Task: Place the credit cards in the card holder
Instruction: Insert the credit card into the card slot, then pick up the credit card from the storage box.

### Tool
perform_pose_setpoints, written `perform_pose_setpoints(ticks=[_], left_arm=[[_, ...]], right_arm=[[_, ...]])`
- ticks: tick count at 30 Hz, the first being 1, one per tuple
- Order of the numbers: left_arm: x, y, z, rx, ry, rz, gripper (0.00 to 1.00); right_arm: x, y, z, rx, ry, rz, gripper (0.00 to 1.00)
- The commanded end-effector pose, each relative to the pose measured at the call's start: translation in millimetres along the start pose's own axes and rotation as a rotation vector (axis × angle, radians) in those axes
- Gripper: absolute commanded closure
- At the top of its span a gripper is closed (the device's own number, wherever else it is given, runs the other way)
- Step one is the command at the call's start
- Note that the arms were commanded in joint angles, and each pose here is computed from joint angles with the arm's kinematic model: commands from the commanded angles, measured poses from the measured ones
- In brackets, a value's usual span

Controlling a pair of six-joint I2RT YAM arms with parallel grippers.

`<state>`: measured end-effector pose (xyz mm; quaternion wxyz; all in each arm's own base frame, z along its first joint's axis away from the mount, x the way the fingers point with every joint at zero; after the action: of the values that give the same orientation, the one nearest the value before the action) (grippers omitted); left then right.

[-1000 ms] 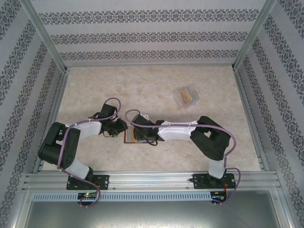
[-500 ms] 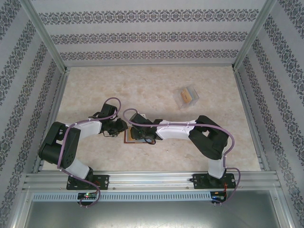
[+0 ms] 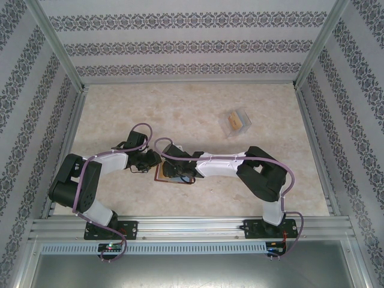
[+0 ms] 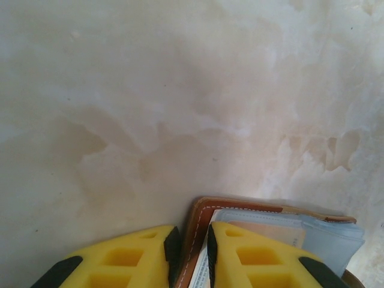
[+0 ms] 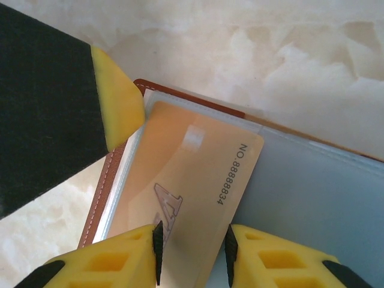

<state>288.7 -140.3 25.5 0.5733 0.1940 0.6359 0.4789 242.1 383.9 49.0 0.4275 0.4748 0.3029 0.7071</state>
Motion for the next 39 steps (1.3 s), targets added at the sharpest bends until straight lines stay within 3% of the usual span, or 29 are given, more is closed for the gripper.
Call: perform_pose_setpoints(ticks=[1, 9, 13, 23, 30, 35, 39], left_arm=[[35, -24, -54, 0.199, 0.066, 0.077, 0.74], [31, -22, -51, 0.19, 0.059, 0.064, 0.73], [29, -20, -48, 0.189, 0.042, 0.074, 0.66], [28, -17, -42, 0.164, 0.035, 0.095, 0.61], [8, -8, -32, 0.148, -0.061, 0.027, 0.52], [2, 9, -20, 0.092, -0.121, 0.068, 0.48], [-1, 21, -12, 0.043, -0.136, 0.097, 0.46]], right_arm=[[27, 2, 12, -0.051, -0.041, 0.074, 0.64], [38, 4, 12, -0.031, -0.201, 0.147, 0.63], [28, 10, 17, -0.064, -0.195, 0.137, 0.63], [-27, 70, 29, -0.205, -0.01, -0.01, 0.56], [-57, 135, 91, -0.4, 0.254, -0.108, 0.47], [-131, 181, 152, -0.546, 0.247, -0.305, 0.42], [-190, 200, 179, -0.552, 0.177, -0.405, 0.38]])
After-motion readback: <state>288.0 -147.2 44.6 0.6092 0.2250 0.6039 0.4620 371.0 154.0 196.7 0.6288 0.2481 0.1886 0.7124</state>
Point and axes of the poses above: each hand's point on the last joint's axis, 136 mm out from that joint toward the fingers, its own y axis back along the fingers, its own x axis along the line the jaws close on, z = x × y, the point moved 2 cm from there along y, back along the fingers, and after that the axes turned 2 degrees about -y, right-handed, at the moved point
